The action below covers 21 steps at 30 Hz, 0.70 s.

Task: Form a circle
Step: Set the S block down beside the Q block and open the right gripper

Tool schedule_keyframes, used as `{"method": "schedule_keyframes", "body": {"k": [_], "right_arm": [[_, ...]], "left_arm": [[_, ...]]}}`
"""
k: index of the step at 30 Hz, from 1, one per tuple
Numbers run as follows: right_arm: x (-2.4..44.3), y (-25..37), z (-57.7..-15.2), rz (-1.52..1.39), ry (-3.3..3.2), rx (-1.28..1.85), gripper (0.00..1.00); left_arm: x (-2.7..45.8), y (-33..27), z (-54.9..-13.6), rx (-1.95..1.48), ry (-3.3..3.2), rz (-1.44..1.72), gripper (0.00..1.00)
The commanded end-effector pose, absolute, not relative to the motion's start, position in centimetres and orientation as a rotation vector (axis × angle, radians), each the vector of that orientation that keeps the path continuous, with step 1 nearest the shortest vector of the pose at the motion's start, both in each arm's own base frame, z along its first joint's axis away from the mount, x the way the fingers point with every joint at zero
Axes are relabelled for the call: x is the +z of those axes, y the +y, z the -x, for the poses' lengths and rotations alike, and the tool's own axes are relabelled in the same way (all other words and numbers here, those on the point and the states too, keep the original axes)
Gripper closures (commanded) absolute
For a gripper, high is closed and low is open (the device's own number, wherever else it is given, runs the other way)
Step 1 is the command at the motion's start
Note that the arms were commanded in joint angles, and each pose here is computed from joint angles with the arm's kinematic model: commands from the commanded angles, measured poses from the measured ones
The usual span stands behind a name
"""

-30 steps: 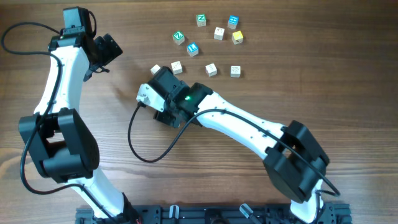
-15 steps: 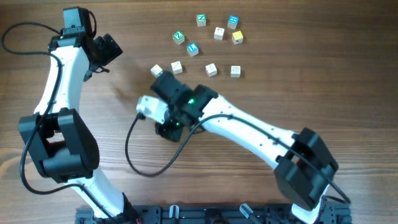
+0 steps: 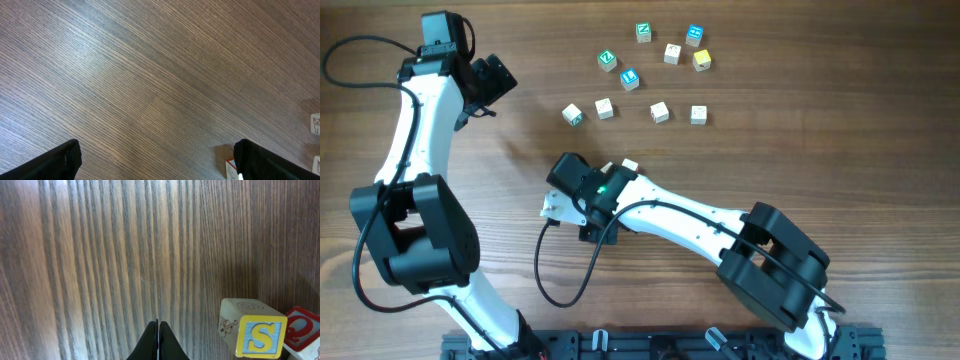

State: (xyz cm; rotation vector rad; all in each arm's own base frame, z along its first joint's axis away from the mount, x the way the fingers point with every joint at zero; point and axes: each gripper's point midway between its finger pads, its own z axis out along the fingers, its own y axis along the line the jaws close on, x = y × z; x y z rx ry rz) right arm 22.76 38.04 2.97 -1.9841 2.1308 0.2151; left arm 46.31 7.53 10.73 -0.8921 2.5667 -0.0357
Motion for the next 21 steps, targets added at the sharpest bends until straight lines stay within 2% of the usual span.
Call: {"method": "schedule_keyframes", "body": {"k": [1,8,21], "right_arm": [[1.7,37.2,-23.2,2.021,2.133,0.17,0.96],[1.6,36.4,-24.3,1.989,2.16,0.147,0.96],[1.6,36.5,-23.6,2.004,2.17,0.193,0.96]], "left_arm": [[10.8,7.6,-46.4,-0.04,2.56,0.903,0.0],[10.8,7.6,-46.4,-0.04,2.559,0.904,0.0],[10.8,7.6,-46.4,-0.04,2.559,0.904,0.0]]}}
